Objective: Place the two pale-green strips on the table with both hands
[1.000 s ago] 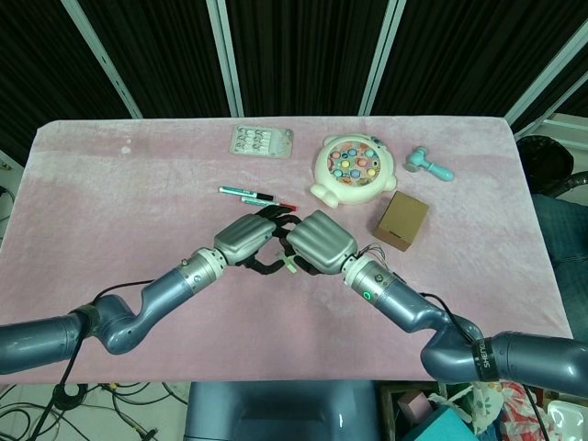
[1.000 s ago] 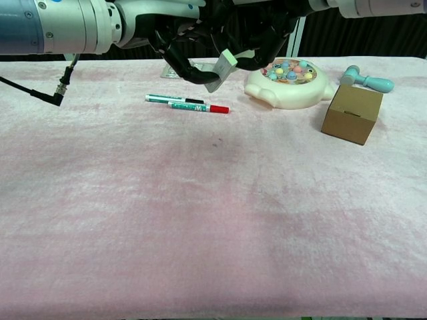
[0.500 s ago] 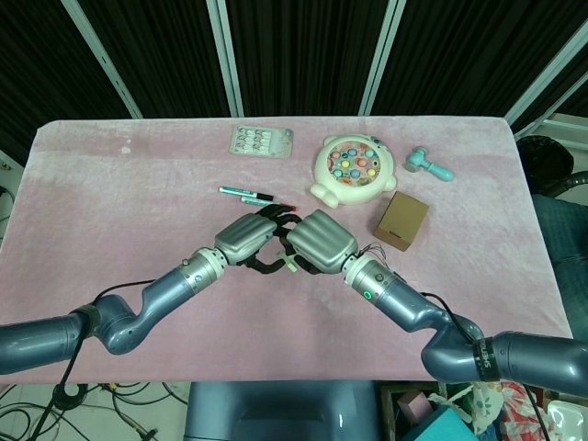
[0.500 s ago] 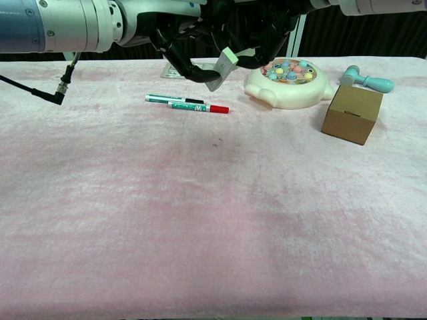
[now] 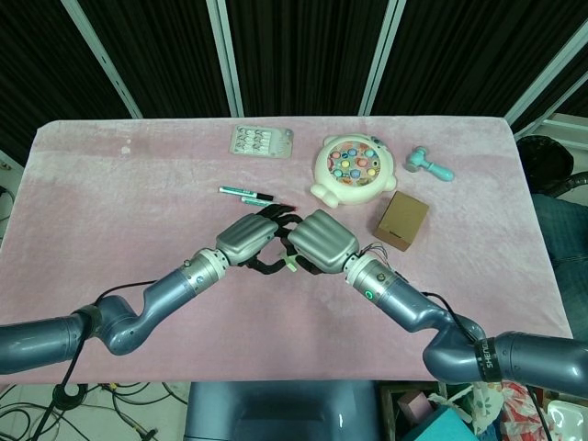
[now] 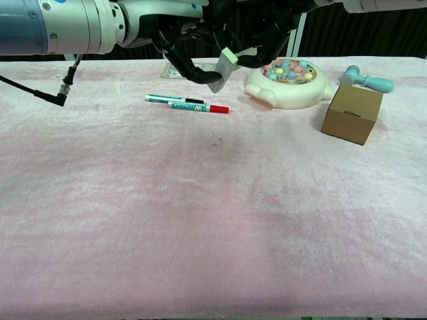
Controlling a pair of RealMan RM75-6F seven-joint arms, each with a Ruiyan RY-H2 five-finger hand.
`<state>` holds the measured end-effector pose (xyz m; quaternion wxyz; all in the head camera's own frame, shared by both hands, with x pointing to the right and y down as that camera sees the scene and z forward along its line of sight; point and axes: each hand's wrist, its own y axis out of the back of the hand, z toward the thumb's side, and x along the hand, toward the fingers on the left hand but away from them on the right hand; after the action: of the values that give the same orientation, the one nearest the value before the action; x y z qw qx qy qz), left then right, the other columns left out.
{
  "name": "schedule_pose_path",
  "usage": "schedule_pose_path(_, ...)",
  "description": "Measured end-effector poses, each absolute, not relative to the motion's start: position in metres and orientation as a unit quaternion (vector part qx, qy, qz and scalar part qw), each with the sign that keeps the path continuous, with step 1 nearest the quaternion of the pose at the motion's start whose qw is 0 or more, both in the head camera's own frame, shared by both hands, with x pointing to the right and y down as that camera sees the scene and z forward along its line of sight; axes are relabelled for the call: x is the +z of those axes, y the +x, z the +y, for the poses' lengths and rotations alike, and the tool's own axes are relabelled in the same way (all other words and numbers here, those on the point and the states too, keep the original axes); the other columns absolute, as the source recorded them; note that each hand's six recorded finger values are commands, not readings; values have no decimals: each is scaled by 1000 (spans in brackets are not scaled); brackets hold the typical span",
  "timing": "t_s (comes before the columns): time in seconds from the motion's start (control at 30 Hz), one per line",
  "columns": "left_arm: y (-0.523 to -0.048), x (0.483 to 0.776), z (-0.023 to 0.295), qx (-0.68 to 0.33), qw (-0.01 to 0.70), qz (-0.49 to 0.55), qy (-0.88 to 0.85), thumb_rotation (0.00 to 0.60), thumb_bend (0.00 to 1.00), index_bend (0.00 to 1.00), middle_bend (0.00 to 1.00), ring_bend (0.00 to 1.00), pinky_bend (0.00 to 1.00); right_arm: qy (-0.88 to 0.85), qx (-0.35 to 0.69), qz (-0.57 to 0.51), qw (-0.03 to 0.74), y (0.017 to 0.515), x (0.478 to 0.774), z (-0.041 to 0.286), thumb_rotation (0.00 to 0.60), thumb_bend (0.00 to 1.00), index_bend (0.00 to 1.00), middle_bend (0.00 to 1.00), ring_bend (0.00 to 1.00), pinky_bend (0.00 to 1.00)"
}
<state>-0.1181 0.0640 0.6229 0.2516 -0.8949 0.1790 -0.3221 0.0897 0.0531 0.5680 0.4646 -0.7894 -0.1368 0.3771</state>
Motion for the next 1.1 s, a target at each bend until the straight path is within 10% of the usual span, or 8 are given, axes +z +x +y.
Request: schedule_pose_path(1.1, -153, 628, 52, -357, 278, 183, -873, 600, 450, 622, 167, 0, 0, -760, 421, -164, 467, 140, 556, 30, 600, 506, 760, 988, 987, 930)
